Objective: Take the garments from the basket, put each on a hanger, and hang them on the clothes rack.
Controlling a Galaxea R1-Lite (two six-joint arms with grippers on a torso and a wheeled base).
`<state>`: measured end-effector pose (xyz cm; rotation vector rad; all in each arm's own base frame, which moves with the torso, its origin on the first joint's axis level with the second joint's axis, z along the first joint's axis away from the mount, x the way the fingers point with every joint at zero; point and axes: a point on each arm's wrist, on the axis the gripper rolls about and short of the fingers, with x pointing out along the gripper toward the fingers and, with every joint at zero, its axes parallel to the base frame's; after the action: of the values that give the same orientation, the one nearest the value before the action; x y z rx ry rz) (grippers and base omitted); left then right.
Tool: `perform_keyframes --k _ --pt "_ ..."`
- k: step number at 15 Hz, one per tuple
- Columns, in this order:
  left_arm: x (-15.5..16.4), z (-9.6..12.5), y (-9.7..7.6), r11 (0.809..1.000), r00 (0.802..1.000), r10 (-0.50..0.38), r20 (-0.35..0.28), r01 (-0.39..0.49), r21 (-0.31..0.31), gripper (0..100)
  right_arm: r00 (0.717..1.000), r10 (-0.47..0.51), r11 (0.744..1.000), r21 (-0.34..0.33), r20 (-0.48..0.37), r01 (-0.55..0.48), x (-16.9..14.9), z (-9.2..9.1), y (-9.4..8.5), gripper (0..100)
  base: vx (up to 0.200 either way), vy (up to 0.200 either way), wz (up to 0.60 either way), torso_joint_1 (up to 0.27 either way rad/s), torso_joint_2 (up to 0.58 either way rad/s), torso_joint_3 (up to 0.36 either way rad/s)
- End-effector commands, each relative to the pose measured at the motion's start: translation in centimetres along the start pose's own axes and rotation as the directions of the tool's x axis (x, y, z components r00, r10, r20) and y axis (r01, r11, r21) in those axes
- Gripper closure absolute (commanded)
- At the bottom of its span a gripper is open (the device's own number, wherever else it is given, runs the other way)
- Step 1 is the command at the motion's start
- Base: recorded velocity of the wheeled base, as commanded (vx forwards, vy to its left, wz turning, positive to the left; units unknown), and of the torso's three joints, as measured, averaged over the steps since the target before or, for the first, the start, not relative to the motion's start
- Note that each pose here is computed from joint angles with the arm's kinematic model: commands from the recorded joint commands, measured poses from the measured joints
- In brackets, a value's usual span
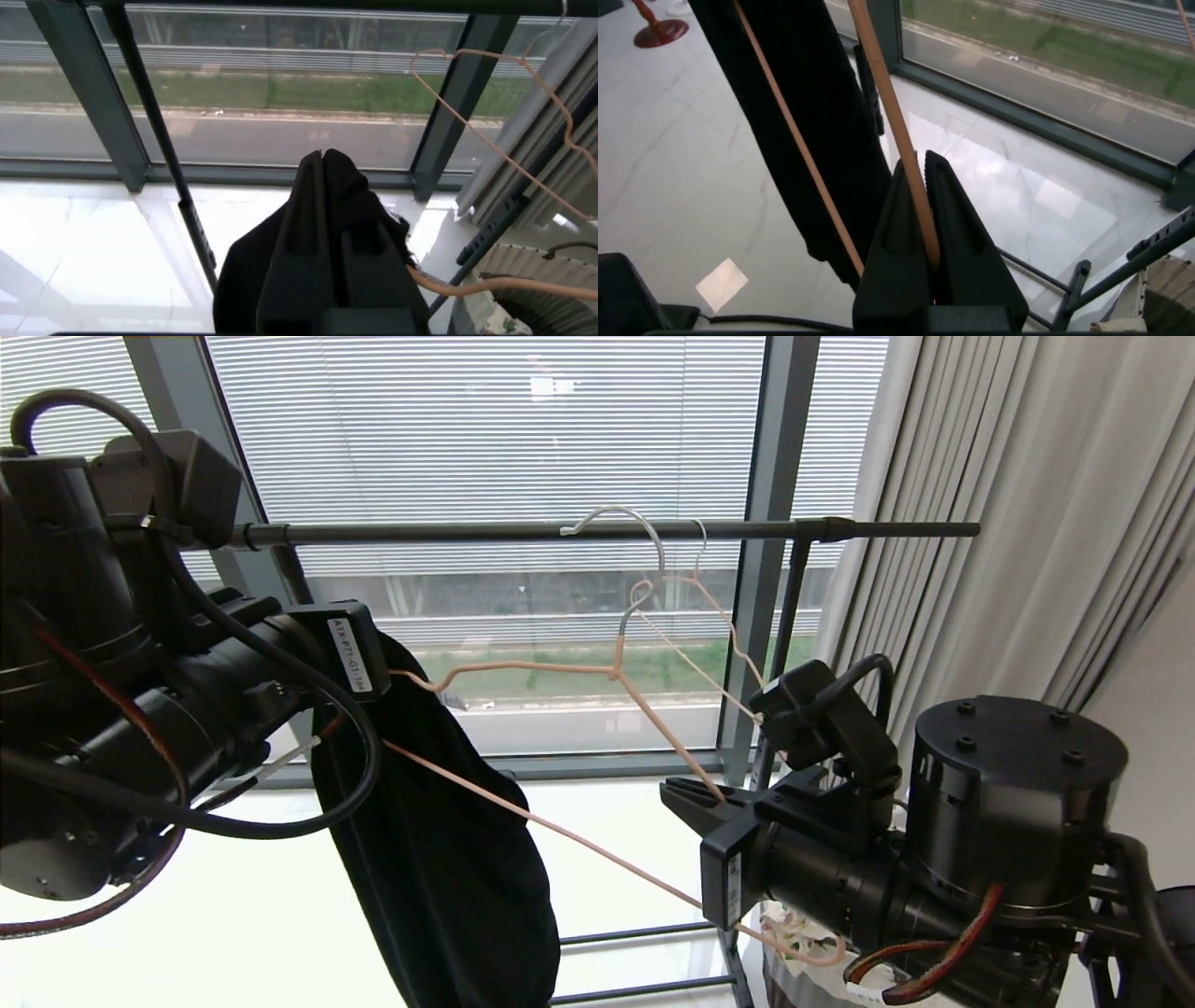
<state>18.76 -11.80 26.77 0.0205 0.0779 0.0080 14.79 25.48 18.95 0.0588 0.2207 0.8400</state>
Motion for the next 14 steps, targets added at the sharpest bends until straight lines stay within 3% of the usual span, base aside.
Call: perform_keyframes --k 1,5,14 --pt "-1.1 0.2 -1.0 0.998 0.998 -0.067 0.011 0.067 -0.009 100 1.0 -0.001 1.0 -0.002 -0.007 0.001 0.4 -0.2 0.0 100 0.0 0.0 0.0 0.0 0.0 0.0" --pt "-2.7 0.5 -3.4 0.979 0.981 -0.193 0.017 0.193 -0.058 100 1.0 0.003 1.0 0.001 0.007 -0.003 2.2 0.2 0.5 100 0.0 0.0 0.0 0.0 0.0 0.0" --pt "-3.2 1.5 -6.8 0.946 0.954 -0.297 0.033 0.299 -0.126 100 1.0 0.026 1.0 -0.004 0.004 -0.026 4.3 0.0 1.7 100 0.0 0.0 0.0 0.0 0.0 0.0"
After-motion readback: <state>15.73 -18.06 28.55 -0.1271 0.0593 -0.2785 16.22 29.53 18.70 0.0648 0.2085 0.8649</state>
